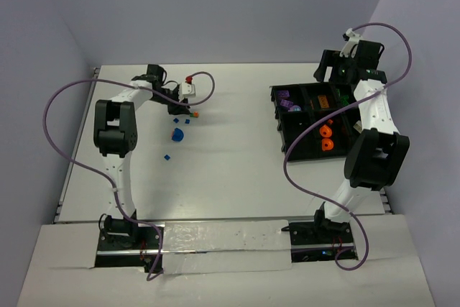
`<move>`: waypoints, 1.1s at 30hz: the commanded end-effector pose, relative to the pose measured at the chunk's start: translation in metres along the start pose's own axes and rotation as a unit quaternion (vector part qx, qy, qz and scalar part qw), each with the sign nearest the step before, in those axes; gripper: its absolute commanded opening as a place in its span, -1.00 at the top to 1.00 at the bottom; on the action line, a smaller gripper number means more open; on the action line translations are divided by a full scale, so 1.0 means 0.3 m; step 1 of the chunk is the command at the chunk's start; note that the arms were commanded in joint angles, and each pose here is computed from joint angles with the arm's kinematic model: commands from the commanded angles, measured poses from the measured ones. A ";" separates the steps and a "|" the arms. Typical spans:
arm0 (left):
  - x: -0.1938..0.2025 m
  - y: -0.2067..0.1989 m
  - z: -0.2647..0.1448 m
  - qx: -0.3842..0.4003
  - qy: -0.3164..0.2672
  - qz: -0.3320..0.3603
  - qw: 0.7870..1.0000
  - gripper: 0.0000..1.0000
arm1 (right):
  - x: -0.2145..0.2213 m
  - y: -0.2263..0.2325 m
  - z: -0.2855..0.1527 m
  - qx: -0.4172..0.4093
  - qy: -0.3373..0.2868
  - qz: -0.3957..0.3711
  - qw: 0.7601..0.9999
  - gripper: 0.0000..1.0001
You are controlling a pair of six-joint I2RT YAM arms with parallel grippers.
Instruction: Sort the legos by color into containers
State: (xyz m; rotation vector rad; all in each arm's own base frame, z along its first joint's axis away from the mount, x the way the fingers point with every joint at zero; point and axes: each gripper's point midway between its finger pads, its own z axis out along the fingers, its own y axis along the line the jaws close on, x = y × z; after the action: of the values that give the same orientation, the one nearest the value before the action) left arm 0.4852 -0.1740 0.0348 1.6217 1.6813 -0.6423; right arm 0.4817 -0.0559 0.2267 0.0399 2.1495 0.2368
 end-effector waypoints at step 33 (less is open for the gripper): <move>-0.011 -0.066 0.108 0.037 0.035 -0.006 0.999 0.14 | -0.042 0.019 -0.016 -0.009 -0.011 -0.010 1.000 -0.89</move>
State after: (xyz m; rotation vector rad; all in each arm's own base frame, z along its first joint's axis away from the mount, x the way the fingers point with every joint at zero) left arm 0.4629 -0.1984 0.0187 1.6981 1.7192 -0.6978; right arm 0.4782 -0.0541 0.2212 0.0345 2.1709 0.2475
